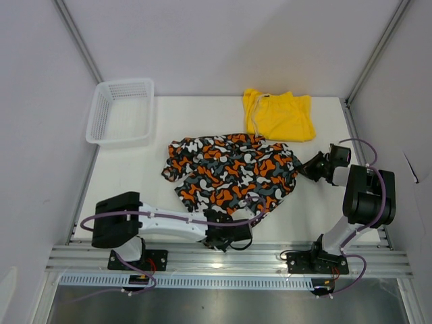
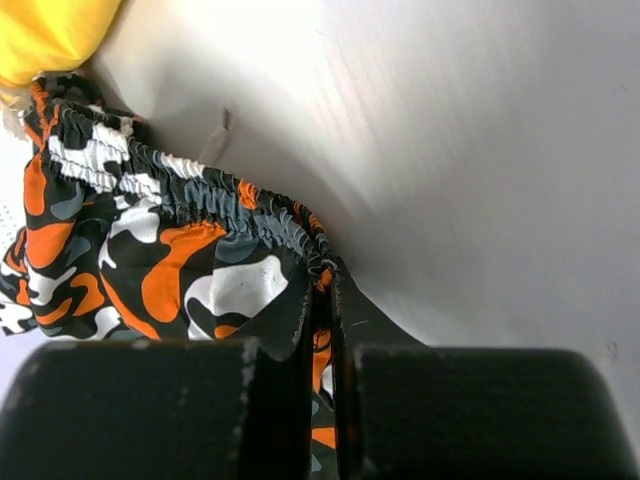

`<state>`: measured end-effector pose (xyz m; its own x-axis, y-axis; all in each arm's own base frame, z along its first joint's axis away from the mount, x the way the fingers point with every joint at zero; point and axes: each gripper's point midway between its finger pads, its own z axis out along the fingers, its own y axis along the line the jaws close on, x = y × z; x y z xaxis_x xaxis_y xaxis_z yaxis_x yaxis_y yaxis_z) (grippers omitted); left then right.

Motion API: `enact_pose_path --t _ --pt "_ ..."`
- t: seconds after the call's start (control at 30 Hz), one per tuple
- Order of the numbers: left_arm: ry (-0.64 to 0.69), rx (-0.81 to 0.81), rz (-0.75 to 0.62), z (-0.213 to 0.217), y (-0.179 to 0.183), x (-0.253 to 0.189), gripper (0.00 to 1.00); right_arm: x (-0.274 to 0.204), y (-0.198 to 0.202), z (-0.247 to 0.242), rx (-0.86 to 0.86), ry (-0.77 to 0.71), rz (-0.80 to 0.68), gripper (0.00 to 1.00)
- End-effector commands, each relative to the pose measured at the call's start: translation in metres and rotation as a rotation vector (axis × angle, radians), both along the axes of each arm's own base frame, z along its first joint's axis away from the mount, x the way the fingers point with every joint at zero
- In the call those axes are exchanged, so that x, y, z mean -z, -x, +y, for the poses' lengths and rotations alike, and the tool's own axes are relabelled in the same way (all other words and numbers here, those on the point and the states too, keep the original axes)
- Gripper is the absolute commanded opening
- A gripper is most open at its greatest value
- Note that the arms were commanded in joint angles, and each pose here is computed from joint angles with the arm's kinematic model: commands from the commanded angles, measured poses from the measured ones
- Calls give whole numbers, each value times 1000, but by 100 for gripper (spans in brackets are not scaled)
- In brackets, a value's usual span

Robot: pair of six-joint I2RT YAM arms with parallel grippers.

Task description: Fold and stack the shorts

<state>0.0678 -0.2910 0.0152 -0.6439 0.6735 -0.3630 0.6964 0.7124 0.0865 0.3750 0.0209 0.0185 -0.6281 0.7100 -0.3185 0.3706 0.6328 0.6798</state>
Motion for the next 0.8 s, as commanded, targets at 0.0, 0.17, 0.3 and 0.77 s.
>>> enact_pose_path --t 0.0,0.17,0.3,0.77 --pt "94 -56 -77 0 -12 -57 0 5 21 -5 17 36 90 0" --pt "215 -52 -80 10 -8 -109 0 -31 45 -2 15 29 219 0" --pt "299 -41 -91 18 -7 -150 0 -72 68 -4 91 87 329 0" --pt "726 -97 -401 114 -37 -387 0 -408 117 38 143 -105 -341 0"
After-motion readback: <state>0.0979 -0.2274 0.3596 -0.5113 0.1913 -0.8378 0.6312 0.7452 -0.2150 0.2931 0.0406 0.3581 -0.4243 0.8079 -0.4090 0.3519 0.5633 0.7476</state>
